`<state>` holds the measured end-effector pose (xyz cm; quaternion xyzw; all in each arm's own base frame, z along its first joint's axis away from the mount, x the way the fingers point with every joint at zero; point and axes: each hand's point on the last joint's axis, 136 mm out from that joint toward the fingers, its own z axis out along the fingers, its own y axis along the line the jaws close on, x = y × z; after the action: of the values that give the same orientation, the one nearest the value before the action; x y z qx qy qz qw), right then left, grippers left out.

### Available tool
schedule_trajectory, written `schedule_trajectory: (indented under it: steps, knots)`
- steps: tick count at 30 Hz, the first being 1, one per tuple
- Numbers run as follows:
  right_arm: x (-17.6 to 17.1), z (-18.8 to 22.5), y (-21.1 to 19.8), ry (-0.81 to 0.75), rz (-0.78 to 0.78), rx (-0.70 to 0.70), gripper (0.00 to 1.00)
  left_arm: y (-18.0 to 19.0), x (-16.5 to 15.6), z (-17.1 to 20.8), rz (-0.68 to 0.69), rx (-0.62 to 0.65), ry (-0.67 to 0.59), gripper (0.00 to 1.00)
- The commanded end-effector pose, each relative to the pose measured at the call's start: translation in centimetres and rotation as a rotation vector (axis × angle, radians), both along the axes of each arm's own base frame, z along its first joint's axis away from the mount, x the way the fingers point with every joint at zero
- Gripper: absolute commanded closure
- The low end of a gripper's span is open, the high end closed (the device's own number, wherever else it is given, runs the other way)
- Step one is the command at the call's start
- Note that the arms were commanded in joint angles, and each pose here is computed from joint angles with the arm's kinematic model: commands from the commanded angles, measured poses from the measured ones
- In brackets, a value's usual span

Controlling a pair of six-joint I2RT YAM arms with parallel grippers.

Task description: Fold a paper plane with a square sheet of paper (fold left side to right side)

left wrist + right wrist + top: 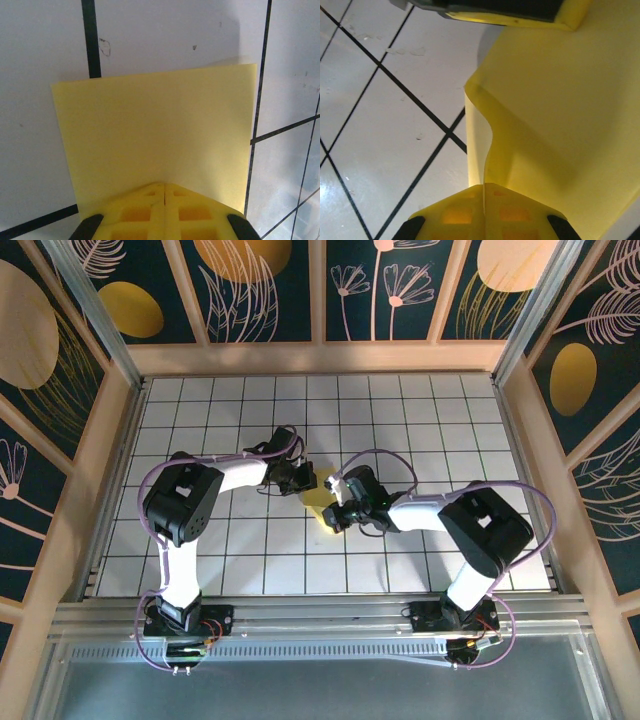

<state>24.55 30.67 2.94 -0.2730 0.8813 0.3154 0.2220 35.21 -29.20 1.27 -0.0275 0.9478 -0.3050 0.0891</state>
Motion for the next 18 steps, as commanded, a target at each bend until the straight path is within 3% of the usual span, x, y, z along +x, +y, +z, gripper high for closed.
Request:
schedule_trajectory:
  steps: [1,18]
  knots:
    - [1.1,-0.7,-0.6,0.012,-0.045,-0.039,1.00,1.5,-2.6,-3.0,0.009,0.097,0.099,1.00]
    - [2.7,-0.7,-1.8,-0.011,-0.098,-0.081,1.00,1.7,-2.7,-3.2,0.012,0.111,0.100,1.00]
